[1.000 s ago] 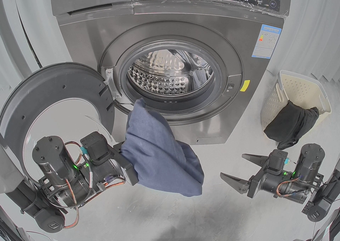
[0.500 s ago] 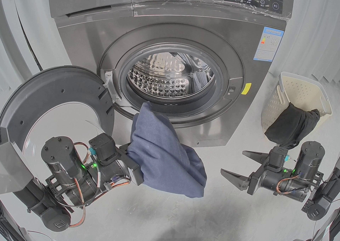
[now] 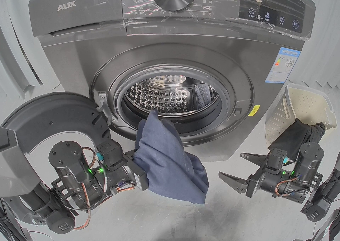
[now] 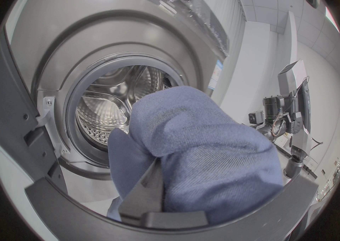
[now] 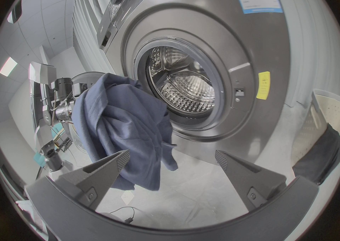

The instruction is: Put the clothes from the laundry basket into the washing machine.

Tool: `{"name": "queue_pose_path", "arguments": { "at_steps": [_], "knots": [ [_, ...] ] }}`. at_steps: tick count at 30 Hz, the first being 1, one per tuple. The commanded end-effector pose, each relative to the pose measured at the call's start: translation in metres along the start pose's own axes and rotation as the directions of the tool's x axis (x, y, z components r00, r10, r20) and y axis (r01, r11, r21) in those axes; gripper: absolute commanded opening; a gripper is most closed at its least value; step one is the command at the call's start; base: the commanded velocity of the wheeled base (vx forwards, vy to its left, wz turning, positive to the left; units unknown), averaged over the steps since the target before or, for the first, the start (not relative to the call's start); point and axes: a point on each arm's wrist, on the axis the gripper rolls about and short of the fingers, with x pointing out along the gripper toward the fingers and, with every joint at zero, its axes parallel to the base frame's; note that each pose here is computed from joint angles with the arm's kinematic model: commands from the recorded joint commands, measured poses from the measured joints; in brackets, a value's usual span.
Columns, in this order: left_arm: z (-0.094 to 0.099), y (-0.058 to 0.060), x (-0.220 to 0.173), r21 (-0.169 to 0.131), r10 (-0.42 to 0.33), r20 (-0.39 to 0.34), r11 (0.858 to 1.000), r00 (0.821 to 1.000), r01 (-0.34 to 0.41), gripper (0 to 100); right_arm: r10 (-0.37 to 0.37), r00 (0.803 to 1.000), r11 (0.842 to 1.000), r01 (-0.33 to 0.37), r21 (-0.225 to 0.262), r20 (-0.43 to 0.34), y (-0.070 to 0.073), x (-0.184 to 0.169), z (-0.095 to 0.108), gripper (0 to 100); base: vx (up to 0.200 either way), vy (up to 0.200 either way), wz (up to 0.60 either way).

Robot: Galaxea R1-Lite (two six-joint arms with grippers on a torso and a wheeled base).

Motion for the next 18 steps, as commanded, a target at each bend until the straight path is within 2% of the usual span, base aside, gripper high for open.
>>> {"name": "queue_pose_path", "arguments": {
  "at_steps": [1,3,4,8,11,12,13,18],
  "knots": [
    [-0.004,-0.001,0.001,-0.002,-0.005,-0.016,1.000,1.000,0.005,0,0.005,1.000,1.000,-0.005,0.001,-0.009,0.001,0.001,-0.002,100,0.000,0.000,0.00],
    [-0.004,-0.003,0.001,-0.002,-0.009,-0.017,1.000,1.000,0.009,0,0.005,1.000,1.000,-0.005,0.002,-0.009,0.001,0.001,-0.002,100,0.000,0.000,0.00],
    [-0.005,-0.008,0.000,-0.004,-0.026,-0.020,1.000,0.999,0.026,0,0.009,1.000,1.000,-0.009,0.001,-0.011,0.002,0.001,-0.002,100,0.000,0.000,0.00],
    [-0.005,-0.015,0.001,-0.007,-0.051,-0.021,0.999,0.998,0.050,0,0.029,1.000,1.000,-0.029,-0.001,-0.012,0.008,0.001,-0.002,100,0.000,0.000,0.00],
    [-0.005,-0.017,0.007,-0.036,-0.062,-0.011,0.997,0.998,0.061,0,0.056,0.998,0.998,-0.056,-0.007,-0.013,0.015,-0.001,-0.002,100,0.000,0.000,0.00],
    [-0.005,-0.017,0.007,-0.036,-0.062,-0.011,0.997,0.998,0.061,0,0.056,0.998,0.998,-0.056,-0.007,-0.013,0.015,-0.001,-0.002,100,0.000,0.000,0.00],
    [-0.003,-0.018,0.013,-0.054,-0.064,0.006,0.996,0.998,0.064,0,0.078,0.997,0.997,-0.078,-0.011,-0.008,0.021,-0.001,-0.001,100,0.000,0.000,0.00],
    [-0.015,-0.006,0.051,-0.079,-0.032,0.019,0.996,0.999,0.033,0,0.083,0.996,0.996,-0.083,-0.012,-0.014,0.027,-0.003,-0.002,100,0.000,0.000,0.00]
  ]
}}
